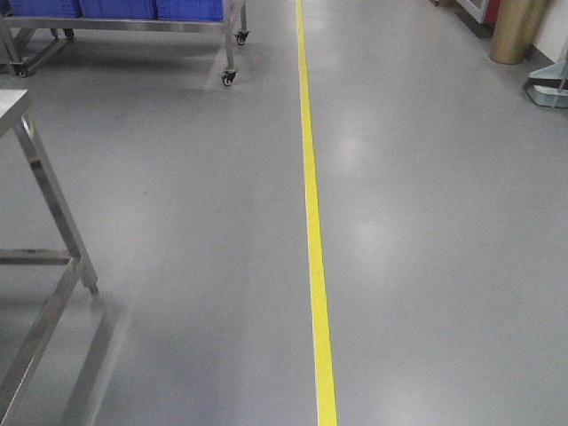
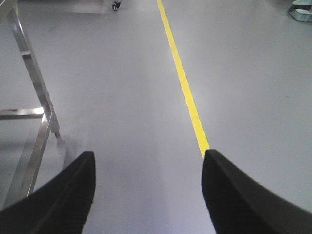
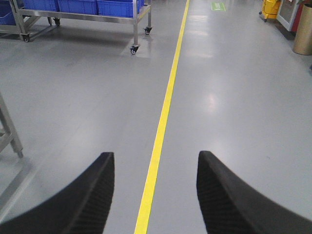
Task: Move and align brake pads A on conveyor
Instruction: 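Drive the base along the yellow floor line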
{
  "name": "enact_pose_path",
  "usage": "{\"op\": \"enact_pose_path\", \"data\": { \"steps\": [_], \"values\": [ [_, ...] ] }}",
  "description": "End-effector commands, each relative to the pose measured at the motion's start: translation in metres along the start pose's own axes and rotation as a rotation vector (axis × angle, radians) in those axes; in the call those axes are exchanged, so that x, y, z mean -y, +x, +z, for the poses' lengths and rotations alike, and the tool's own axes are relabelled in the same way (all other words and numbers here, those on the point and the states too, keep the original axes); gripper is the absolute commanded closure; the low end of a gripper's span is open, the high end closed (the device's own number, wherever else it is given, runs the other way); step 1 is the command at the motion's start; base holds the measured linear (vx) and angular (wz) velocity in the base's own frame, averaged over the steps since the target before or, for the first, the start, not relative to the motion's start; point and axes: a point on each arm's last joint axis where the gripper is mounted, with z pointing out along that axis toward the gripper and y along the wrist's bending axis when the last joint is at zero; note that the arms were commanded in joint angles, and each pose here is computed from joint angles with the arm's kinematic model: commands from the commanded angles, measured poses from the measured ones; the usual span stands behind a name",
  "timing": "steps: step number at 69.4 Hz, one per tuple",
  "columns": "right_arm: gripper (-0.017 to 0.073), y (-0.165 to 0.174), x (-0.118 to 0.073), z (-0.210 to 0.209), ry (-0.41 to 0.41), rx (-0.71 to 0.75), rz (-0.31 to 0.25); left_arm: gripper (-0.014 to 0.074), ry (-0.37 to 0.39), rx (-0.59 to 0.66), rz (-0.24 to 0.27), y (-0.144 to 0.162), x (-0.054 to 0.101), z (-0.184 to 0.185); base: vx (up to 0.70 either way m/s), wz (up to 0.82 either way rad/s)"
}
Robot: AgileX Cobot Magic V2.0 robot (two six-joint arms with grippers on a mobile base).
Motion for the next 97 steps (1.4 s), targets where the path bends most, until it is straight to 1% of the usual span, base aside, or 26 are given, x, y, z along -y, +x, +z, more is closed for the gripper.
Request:
{"op": "enact_pose_path", "data": {
  "steps": [1, 47, 74, 85, 97],
  "values": [
    [0.018, -0.0145, 0.0008, -0.0021, 0.008, 0.09, -0.016, 0.0151, 0.003, 0.082, -0.006, -0.014, 0.0006, -0.0026, 0.72, 0.04],
    [0.018, -0.0145, 0.0008, -0.0021, 0.008, 0.09, -0.016, 0.0151, 0.003, 0.082, -0.006, -0.014, 0.0006, -0.0026, 0.69, 0.01],
    [0.018, -0.0145, 0.0008, -0.0021, 0.008, 0.09, -0.016, 0.0151, 0.003, 0.085, -0.006, -0.0142, 0.0006, -0.0026, 0.58, 0.02],
    [0.018, -0.0145, 0.0008, -0.0021, 0.008, 0.09, -0.016, 0.0151, 0.002, 0.089, -0.006, -0.0146, 0.0005, -0.0026, 0.47, 0.26],
    [0.018, -0.0144, 0.0008, -0.0021, 0.008, 0.089, -0.016, 0.0151, 0.002, 0.089, -0.006, -0.0146, 0.0005, -0.0026, 0.4, 0.58]
  ]
}}
